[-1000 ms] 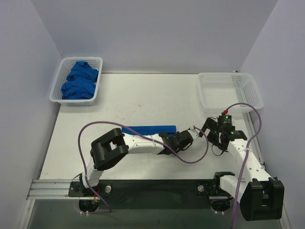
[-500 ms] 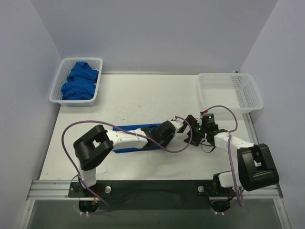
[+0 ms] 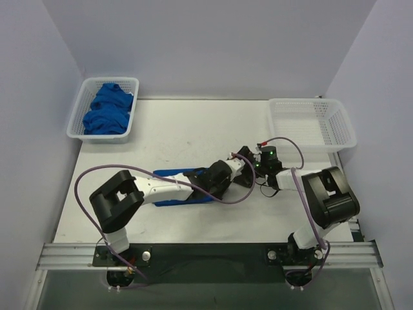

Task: Fold and stack the towels
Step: Neatly place the folded towel into the bin

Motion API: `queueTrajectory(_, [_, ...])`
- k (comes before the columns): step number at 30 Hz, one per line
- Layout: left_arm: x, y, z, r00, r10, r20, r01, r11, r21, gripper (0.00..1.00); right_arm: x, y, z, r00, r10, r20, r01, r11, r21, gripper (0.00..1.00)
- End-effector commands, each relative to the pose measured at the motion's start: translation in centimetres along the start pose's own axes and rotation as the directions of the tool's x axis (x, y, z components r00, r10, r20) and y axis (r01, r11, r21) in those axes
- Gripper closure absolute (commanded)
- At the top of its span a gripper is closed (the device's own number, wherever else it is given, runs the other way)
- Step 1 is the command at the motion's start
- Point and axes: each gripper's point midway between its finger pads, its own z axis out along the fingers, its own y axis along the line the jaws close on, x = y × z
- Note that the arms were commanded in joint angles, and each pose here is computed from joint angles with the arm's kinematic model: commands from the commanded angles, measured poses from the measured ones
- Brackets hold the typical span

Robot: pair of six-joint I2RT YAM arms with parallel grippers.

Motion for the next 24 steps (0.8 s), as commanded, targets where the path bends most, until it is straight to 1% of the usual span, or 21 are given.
queueTrajectory(1, [-4.1,-0.4,-2.0,0.99,-0.051,0.135,0.047,0.998,0.035,1.0,2.2,-3.5,0.8,0.997,0.049,-0.064,-0.04,0.989,0.144,0.01])
queueTrajectory(5, [-4.8,-0.1,-2.4,0.986,-0.057,0.155,0.054,0.998,0.023,1.0,3.2,-4.0,0.9,0.994,0.046,-0.103,-0.026,0.982,0.187,0.06])
queueTrajectory(7, [-4.8,0.1,-2.3,0.986,-0.064,0.154,0.062,0.998,0.017,1.0,3.6,-4.2,0.9,0.992,0.056,-0.113,-0.033,0.98,0.197,0.1])
queueTrajectory(12, [-4.8,-0.1,-2.0,0.985,-0.076,0.154,0.074,0.997,0.023,1.0,3.9,-3.7,1.1,0.989,0.058,-0.133,-0.034,0.983,0.178,0.19])
queueTrajectory(17, [-5.2,-0.1,-1.6,0.984,-0.081,0.159,0.08,0.997,0.017,1.0,4.4,-3.2,1.6,0.985,0.064,-0.16,-0.037,0.985,0.167,0.25])
queueTrajectory(24, [-5.7,-0.5,-1.0,0.981,-0.106,0.161,0.103,0.994,0.028,1.0,4.2,-3.1,2.1,0.987,0.089,-0.131,-0.071,0.988,0.136,0.31])
